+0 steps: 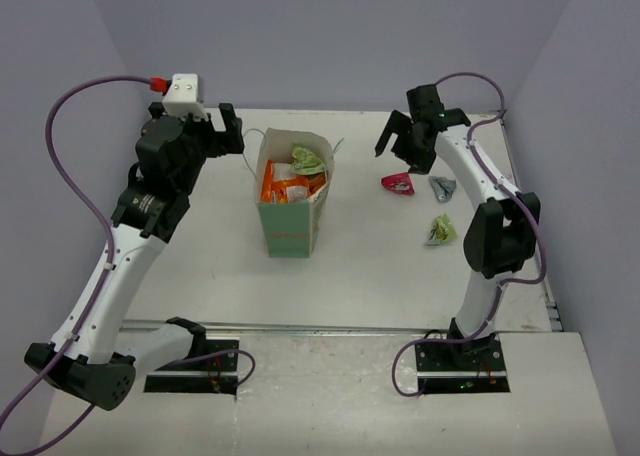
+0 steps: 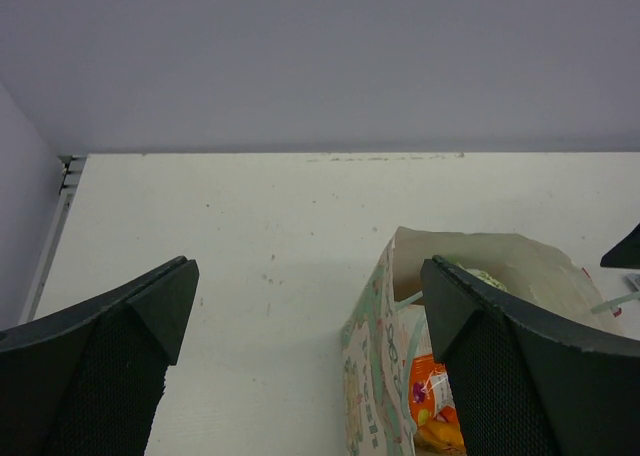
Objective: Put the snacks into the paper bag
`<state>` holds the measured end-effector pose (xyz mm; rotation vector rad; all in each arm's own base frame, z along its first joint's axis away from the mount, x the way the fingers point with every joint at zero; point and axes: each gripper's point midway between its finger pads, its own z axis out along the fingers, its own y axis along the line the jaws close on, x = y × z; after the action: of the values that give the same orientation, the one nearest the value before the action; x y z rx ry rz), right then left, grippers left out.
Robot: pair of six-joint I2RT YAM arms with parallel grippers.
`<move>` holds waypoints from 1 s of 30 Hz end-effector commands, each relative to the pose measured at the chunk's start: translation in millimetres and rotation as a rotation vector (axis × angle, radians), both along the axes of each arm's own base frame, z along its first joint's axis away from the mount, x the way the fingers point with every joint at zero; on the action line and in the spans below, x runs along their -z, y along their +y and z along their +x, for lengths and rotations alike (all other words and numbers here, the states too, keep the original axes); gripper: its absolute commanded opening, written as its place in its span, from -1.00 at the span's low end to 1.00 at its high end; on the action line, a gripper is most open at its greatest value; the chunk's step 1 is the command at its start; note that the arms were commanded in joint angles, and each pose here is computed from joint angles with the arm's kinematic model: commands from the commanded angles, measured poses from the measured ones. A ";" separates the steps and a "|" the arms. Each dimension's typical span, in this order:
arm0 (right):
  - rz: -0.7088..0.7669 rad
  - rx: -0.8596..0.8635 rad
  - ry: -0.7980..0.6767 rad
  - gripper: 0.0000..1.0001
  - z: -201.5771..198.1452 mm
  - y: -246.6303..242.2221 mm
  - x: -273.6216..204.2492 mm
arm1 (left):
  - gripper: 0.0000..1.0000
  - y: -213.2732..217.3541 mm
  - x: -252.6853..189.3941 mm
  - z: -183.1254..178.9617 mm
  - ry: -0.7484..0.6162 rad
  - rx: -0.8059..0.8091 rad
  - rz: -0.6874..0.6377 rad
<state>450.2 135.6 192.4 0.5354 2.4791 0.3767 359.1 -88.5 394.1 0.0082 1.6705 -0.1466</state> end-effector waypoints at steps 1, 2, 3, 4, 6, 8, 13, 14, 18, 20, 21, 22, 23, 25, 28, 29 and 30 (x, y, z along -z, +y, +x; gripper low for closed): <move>-0.073 0.088 0.126 0.98 -12.9 -16.2 37.9 | 1.00 1.2 -16.9 -4.0 -0.066 0.005 0.009; -0.086 0.100 0.148 0.98 -12.2 -19.2 48.1 | 1.00 1.9 -17.0 -5.1 -0.068 0.003 0.010; -0.093 0.109 0.158 0.98 -11.4 -20.3 53.5 | 1.00 2.1 -16.5 -5.2 -0.068 0.004 0.013; -0.106 0.116 0.174 0.98 -12.4 -22.4 58.9 | 1.00 2.6 -17.0 -5.6 -0.070 0.002 0.015; -0.136 0.140 0.228 0.98 -13.7 -27.9 75.7 | 1.00 2.0 -17.5 -6.3 -0.071 0.004 0.016; -0.147 0.158 0.288 0.98 -19.3 -33.0 87.1 | 1.00 1.5 -19.8 -7.0 -0.077 0.007 0.016; -0.163 0.198 0.350 0.98 -26.1 -39.5 113.3 | 1.00 -1.7 -26.1 -8.3 -0.100 0.025 0.006; -0.164 0.205 0.351 0.98 -25.7 -40.5 117.2 | 1.00 -6.2 -26.1 -9.2 -0.101 0.046 0.005; -0.181 0.248 0.365 0.98 -18.3 -50.0 129.5 | 1.00 -20.3 -26.3 -14.3 -0.099 0.109 0.008; -0.194 0.269 0.379 0.86 -17.6 -55.5 137.5 | 1.00 -24.6 -25.9 -15.1 -0.098 0.124 0.019; -0.197 0.287 0.379 0.76 -16.7 -57.3 139.3 | 1.00 -24.6 -27.0 -15.5 -0.100 0.124 0.022; -0.206 0.296 0.377 0.63 -16.3 -59.4 139.9 | 1.00 -24.5 -27.0 -15.5 -0.100 0.123 0.025; -0.223 0.308 0.370 0.58 -13.1 -63.3 141.0 | 1.00 -24.2 -27.0 -15.5 -0.100 0.120 0.027; -0.232 0.301 0.350 0.49 -5.2 -64.6 138.3 | 1.00 -24.5 -27.8 -16.2 -0.102 0.121 0.026; -0.240 0.301 0.344 0.47 2.6 -66.2 140.5 | 1.00 -25.9 -26.4 -16.4 -0.099 0.127 0.027; -0.235 0.303 0.332 0.45 7.4 -66.0 136.9 | 1.00 -26.7 -26.0 -16.5 -0.099 0.130 0.027; -0.236 0.307 0.333 0.44 9.5 -66.6 139.0 | 1.00 -26.8 -25.3 -16.4 -0.098 0.130 0.027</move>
<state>438.1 76.2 37.1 0.9012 2.7368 -0.1222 347.2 -112.7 403.9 0.1197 1.6321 -0.2078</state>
